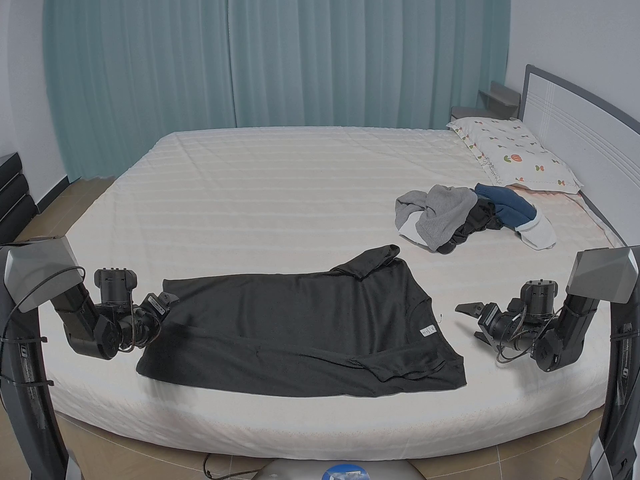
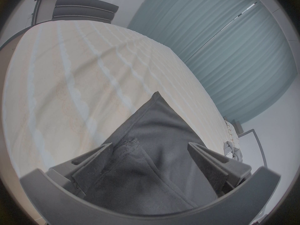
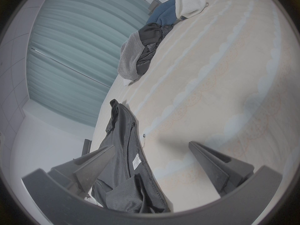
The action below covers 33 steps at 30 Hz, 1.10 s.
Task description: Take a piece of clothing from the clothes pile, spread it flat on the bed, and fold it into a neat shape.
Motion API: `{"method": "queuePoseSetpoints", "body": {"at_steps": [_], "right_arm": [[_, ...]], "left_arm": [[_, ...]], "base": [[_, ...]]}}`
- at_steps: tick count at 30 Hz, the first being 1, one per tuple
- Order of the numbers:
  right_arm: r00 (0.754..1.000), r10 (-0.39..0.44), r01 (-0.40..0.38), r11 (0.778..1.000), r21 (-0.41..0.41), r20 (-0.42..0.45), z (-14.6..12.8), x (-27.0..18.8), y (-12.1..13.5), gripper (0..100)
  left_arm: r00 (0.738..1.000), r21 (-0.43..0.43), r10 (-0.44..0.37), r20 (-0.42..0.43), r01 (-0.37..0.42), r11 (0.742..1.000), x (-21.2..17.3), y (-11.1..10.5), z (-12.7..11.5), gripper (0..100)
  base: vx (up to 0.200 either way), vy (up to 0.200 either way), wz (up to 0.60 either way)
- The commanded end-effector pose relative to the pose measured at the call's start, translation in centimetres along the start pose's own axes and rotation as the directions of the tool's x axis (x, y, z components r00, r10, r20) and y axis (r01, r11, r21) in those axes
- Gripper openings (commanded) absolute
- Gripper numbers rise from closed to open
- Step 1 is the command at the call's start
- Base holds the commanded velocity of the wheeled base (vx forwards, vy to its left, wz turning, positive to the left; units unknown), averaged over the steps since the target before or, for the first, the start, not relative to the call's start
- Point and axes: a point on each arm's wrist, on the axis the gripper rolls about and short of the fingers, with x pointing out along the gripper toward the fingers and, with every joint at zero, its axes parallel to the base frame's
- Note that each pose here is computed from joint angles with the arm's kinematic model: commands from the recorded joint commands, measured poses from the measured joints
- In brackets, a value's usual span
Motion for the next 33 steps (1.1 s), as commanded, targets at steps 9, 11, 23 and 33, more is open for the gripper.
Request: {"method": "queuePoseSetpoints", "body": {"at_steps": [9,11,23,33], "right_arm": [[1.0,0.003,-0.003,1.0,-0.008,0.002,0.0,-0.1,0.1,100],[1.0,0.016,-0.015,1.0,-0.015,0.016,0.3,-0.4,0.6,100],[0.999,0.028,-0.027,0.999,-0.028,0.028,0.2,-0.8,1.0,100],[0.998,0.048,-0.045,0.997,-0.066,0.042,0.2,-1.5,2.3,100]], "left_arm": [[1.0,-0.001,0.026,-0.017,-0.026,1.0,0.4,0.7,-0.5,0],[0.999,-0.003,0.035,-0.016,-0.035,0.999,0.2,0.8,-0.6,0],[0.998,-0.004,0.058,0.014,-0.058,0.998,-2.2,0.7,-0.4,0],[0.998,0.025,0.064,0.014,-0.065,0.998,-3.9,0.8,-0.5,0]], "base": [[0.0,0.0,0.0],[0.0,0.0,0.0],[0.0,0.0,0.0],[0.0,0.0,0.0]]}}
